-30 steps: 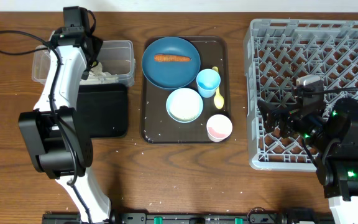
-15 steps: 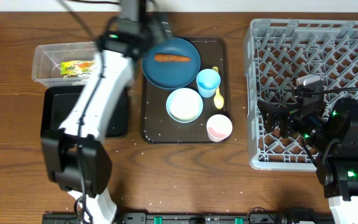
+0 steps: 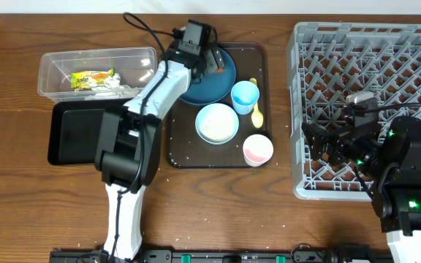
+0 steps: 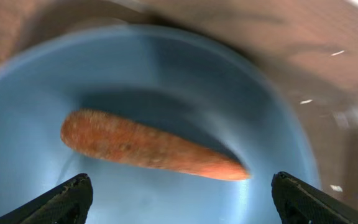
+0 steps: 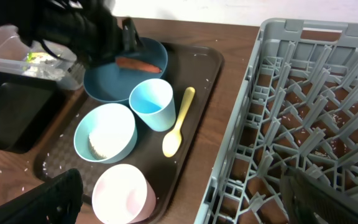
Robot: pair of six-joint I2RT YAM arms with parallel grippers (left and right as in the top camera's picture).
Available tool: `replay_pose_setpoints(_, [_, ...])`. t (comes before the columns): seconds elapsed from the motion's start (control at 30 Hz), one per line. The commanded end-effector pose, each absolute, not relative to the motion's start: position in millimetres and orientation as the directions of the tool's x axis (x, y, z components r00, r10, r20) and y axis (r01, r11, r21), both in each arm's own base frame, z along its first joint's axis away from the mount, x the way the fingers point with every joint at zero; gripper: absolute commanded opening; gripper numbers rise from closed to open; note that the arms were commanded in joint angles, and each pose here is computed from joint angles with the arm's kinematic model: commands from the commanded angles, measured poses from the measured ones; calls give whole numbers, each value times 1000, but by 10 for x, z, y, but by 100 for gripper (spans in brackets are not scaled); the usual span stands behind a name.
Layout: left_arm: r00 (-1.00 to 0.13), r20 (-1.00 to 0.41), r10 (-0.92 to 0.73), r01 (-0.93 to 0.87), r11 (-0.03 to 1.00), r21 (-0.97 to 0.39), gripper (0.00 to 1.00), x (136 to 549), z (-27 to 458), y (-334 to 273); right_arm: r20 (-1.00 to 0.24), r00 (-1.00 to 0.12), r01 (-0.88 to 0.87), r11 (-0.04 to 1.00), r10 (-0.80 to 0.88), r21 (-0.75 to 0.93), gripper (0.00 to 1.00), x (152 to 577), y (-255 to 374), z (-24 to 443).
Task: Sort waste into correct bins and load items into the dishwasher rack
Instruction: 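Move left gripper to blue plate and grasp the carrot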
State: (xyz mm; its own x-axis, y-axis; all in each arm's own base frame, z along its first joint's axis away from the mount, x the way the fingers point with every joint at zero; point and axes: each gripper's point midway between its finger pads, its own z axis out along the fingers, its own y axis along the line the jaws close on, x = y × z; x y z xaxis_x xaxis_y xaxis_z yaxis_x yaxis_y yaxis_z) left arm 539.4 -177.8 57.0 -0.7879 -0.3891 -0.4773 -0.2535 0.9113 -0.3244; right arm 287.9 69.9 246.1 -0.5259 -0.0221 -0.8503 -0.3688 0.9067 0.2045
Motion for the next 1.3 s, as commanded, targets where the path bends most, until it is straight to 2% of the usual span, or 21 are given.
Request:
replay_pose_setpoints(0.0, [-768, -458, -447, -316, 887, -336, 92, 5412, 499, -1735, -864, -504, -366, 912, -25, 187, 99, 2897, 666, 2558])
replay_pose_setpoints(0.2, [-736, -461, -496, -374, 865, -333, 86, 5428, 479, -1666, -864, -503, -366, 912, -25, 187, 99, 2897, 666, 2559])
replay_pose_setpoints(0.67, [-746, -421, -515, -426, 856, -293, 83, 5388, 45, -1626, -864, -503, -366, 912, -25, 187, 99, 2897, 666, 2559])
replay_pose_setpoints(0.77, [-747, -421, -515, -426, 857, -291, 75, 5387, 37, -1625, -864, -503, -366, 912, -25, 187, 99, 2897, 665, 2559])
replay_pose_setpoints(0.93, [-753, -414, -512, -429, 858, -282, 52, 5361, 21, -1617, -864, -503, -366, 912, -25, 187, 99, 2897, 666, 2559])
replay_pose_setpoints(1.0, [-761, -403, -509, -432, 860, -272, 45, 5324, 0, -1609, -862, -506, -366, 912, -25, 188, 99, 2894, 666, 2554])
replay_pose_setpoints(1.27, [-845, -302, -442, -379, 892, -247, 42, 5100, -39, -1698, -861, -509, -365, 912, -25, 189, 99, 2890, 665, 2546])
